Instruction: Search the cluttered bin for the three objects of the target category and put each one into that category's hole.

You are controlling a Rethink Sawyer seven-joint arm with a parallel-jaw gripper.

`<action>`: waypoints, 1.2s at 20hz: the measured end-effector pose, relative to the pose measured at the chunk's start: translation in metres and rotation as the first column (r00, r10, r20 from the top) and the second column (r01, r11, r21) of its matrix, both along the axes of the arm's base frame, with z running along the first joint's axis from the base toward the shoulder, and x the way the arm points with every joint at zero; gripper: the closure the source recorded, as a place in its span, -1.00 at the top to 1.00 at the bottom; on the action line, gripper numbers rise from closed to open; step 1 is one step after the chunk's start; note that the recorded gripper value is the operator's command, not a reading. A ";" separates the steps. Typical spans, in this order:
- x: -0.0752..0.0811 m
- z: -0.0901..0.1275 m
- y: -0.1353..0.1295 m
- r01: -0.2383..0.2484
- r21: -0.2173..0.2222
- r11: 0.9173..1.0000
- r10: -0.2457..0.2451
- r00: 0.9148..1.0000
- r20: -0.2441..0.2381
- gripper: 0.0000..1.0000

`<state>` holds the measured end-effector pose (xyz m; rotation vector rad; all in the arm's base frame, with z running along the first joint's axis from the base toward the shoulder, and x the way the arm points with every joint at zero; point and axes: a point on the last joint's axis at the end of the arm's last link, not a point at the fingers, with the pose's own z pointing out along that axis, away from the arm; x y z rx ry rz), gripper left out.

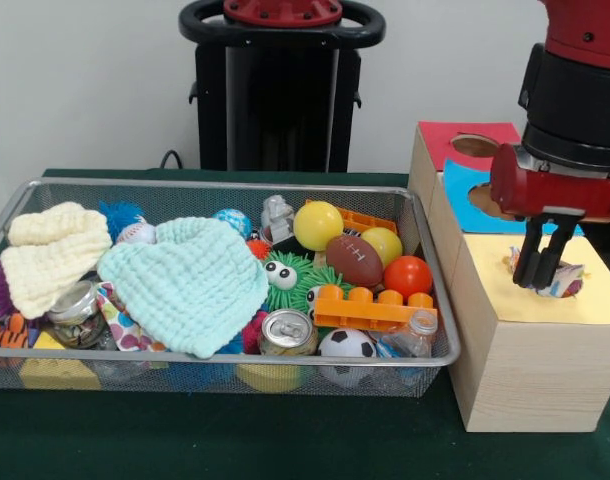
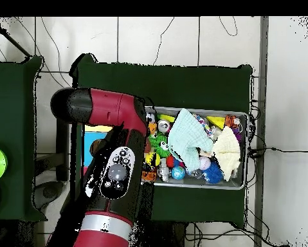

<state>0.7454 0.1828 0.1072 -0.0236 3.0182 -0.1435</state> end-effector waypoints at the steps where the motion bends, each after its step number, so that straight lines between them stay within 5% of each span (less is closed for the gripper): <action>1: 0.000 -0.002 -0.001 0.004 0.005 1.000 -0.004 1.000 -0.004 -1.00; 15: -0.018 -0.023 -0.003 0.070 0.093 0.993 -0.063 0.995 -0.074 -1.00; 24: -0.033 -0.029 0.014 0.116 0.179 0.977 -0.094 0.987 -0.127 -1.00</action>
